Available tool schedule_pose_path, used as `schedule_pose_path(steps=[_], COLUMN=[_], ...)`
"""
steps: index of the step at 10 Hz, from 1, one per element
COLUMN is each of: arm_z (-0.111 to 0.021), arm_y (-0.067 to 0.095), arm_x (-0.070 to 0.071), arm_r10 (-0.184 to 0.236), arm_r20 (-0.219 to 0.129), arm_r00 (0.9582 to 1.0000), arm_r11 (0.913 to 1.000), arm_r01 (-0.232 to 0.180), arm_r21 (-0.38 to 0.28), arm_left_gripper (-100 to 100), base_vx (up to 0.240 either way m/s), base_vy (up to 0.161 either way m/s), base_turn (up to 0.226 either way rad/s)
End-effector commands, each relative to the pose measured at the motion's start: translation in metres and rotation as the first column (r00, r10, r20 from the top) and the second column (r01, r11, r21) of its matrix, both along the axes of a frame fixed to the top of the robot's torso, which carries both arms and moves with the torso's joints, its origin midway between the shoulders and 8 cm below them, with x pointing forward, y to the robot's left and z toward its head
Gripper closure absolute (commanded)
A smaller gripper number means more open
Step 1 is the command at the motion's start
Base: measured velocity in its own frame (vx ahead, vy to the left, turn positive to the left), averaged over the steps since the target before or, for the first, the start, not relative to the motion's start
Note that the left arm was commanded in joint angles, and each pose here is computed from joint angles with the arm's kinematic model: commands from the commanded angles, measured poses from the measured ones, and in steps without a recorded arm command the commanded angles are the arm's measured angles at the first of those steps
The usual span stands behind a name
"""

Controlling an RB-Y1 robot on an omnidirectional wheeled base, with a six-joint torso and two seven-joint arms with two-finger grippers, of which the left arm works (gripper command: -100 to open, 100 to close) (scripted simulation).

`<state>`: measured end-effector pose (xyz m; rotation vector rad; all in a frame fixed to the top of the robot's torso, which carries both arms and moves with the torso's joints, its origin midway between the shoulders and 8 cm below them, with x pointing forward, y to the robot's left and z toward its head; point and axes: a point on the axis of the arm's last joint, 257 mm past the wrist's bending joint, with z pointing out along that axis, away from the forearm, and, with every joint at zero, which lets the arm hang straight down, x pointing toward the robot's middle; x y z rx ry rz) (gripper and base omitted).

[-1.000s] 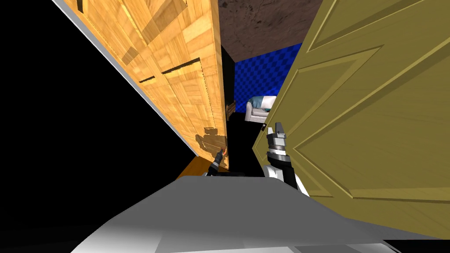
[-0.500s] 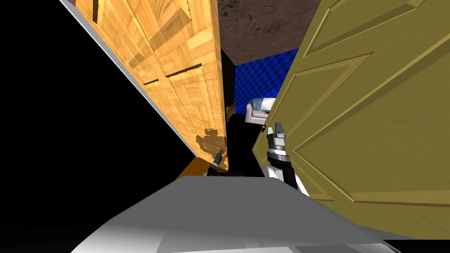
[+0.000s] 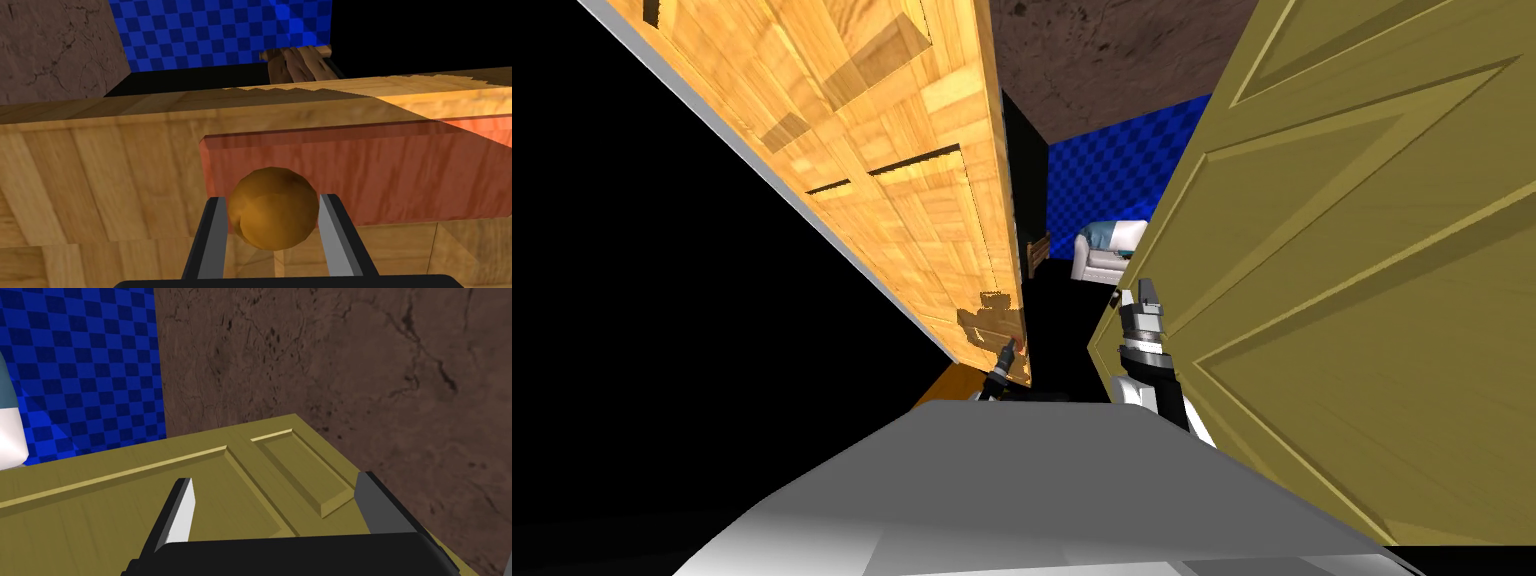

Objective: Push the door open

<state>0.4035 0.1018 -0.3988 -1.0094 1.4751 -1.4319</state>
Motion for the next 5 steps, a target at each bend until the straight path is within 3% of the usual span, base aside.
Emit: schedule_pose_path(steps=[1, 4, 5], arm_z=[0.003, 0.004, 0.003], arm_y=[0.021, 0.038, 0.031], arm_x=[0.009, 0.017, 0.013], arm_r10=[0.04, 0.085, 0.072], arm_r20=[0.01, 0.015, 0.012], arm_r00=[0.9991, 0.9963, 0.9974], arm_r11=[0.9991, 0.9961, 0.9973], arm_r01=[-0.04, -0.085, -0.072], arm_r21=[0.014, 0.023, 0.013], arm_left_gripper=[100, 100, -100], base_vx=[0.201, 0.158, -0.058], base_vy=[-0.119, -0.092, -0.057], base_turn=[0.081, 0.099, 0.089])
